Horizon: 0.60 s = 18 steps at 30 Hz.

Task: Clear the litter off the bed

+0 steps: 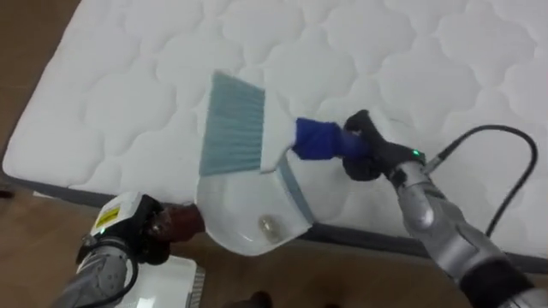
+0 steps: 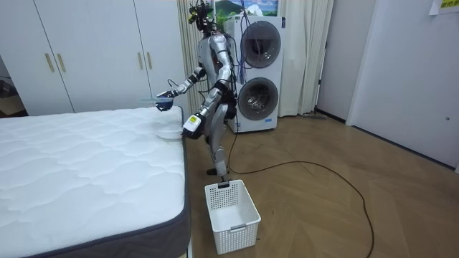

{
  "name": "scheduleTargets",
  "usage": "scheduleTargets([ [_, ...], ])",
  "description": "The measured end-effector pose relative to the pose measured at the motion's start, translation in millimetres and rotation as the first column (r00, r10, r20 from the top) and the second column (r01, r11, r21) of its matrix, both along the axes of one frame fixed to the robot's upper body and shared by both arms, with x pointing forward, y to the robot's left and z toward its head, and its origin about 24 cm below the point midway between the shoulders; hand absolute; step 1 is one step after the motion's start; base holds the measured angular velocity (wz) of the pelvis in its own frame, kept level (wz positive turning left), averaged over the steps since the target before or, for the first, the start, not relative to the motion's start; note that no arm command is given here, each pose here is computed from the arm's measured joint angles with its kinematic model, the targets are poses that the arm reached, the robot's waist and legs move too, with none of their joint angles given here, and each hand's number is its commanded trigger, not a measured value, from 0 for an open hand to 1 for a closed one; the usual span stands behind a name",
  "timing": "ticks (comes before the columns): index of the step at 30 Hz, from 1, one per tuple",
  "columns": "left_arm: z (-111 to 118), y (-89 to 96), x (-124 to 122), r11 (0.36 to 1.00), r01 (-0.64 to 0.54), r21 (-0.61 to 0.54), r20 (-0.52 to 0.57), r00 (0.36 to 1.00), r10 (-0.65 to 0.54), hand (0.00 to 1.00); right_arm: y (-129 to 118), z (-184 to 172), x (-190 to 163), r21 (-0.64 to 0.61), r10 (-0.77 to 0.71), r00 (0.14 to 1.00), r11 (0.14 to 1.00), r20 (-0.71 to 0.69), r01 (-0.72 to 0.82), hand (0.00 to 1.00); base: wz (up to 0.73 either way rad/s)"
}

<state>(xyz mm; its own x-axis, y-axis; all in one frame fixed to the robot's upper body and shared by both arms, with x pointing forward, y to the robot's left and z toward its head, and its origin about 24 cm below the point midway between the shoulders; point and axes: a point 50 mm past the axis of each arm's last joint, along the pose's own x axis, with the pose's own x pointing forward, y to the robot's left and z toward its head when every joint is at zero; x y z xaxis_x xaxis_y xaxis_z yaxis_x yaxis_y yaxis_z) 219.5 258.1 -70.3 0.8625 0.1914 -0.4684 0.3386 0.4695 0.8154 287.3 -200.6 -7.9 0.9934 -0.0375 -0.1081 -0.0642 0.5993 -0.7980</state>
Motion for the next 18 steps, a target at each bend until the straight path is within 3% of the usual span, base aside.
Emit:
scheduleTargets([
  [2, -1, 0.9, -4, 1.000, -0.023, -0.013, 0.011, 1.000, 0.024, 1.00, -16, -3, -8, 0.055, -0.102, 0.995, 0.993, 0.014, 0.101, 0.09, -0.11],
  [3, -1, 0.8, -7, 0.999, -0.042, -0.026, 0.020, 0.999, 0.042, 1.00, -27, -5, -13, 0.072, -0.168, 0.985, 0.984, 0.025, 0.166, 0.00, -0.13],
  [12, -4, -0.8, -28, 0.993, -0.091, -0.074, 0.039, 0.995, 0.094, 1.00, -67, -15, -45, 0.152, -0.422, 0.906, 0.898, 0.038, 0.412, 0.00, -0.07],
  [18, 0, 0.1, -34, 0.984, -0.137, -0.114, 0.070, 0.987, 0.145, 1.00, -73, -4, -46, 0.230, -0.496, 0.862, 0.855, 0.100, 0.465, 0.00, -0.06],
])
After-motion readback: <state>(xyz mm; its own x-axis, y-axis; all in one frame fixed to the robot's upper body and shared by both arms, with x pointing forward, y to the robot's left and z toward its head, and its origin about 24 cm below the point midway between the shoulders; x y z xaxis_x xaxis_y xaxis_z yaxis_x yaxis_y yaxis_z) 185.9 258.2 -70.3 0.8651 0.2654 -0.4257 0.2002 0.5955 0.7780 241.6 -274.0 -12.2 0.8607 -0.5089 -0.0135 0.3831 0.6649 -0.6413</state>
